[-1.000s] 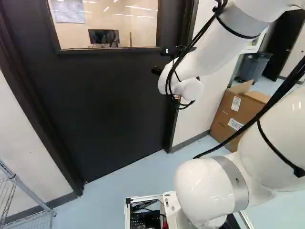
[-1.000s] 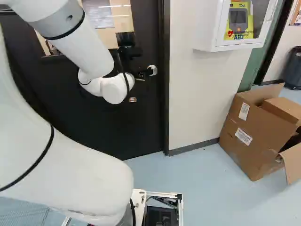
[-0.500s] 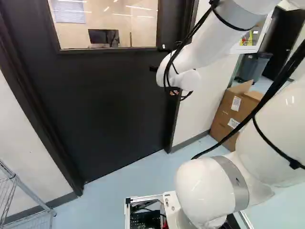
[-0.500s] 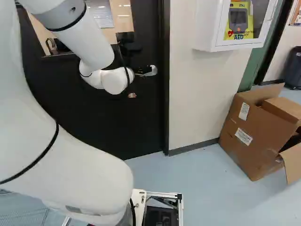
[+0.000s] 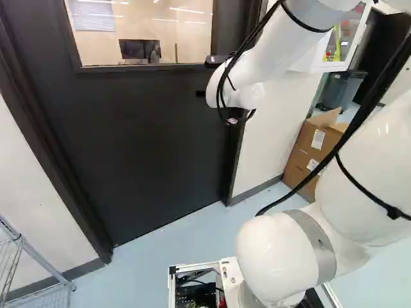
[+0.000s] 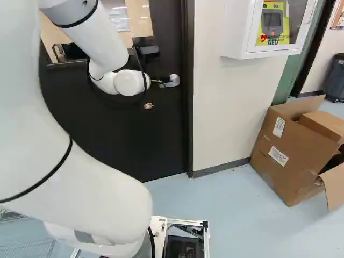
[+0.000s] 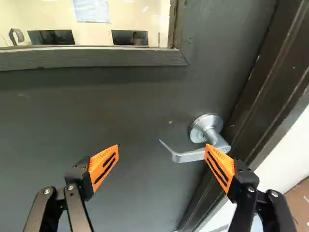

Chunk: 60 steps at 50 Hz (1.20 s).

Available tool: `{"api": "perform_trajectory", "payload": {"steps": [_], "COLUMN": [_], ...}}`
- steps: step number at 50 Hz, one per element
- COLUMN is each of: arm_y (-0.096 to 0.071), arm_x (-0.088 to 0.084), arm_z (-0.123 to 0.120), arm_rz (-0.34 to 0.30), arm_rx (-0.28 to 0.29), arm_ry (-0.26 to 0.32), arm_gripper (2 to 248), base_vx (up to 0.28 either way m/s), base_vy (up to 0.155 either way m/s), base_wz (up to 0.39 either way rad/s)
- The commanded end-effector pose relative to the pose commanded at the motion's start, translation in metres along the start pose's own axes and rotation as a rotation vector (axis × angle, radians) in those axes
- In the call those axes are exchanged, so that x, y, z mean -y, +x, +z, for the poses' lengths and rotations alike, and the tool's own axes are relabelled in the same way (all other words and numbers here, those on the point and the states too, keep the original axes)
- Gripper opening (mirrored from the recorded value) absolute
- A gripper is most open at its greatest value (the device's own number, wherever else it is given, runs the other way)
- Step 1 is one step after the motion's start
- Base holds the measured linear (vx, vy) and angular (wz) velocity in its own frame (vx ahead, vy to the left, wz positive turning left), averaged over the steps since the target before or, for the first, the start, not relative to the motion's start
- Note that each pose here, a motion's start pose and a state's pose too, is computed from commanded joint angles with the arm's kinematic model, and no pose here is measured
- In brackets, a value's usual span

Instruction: Open the door and move inside

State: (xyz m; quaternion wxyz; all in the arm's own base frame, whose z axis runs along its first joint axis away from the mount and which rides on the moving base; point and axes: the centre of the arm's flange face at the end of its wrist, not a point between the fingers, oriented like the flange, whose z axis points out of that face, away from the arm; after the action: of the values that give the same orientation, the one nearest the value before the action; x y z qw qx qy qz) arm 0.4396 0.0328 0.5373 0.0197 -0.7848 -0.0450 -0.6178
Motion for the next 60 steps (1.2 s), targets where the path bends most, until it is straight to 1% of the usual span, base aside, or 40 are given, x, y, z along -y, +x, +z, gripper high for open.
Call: {"api": "perform_trajectory", "payload": {"steps": [8,16,60], "arm_y": [0.009,0.009,-0.033], "arm_x": [0.006,0.008,0.01], "arm_z": [0.012,0.017,0.034], "arm_rz": [-0.004,-0.005,-0.004], "arm_rx": [0.002,0.008,0.105], "arm_ry": [0.014,0.018,0.022], "arm_gripper": [247,247,247], "base_vx": [0.0,0.0,0.0], "base_vy": [0.0,0.0,0.0], "base_wz": [0.0,0.0,0.0]}}
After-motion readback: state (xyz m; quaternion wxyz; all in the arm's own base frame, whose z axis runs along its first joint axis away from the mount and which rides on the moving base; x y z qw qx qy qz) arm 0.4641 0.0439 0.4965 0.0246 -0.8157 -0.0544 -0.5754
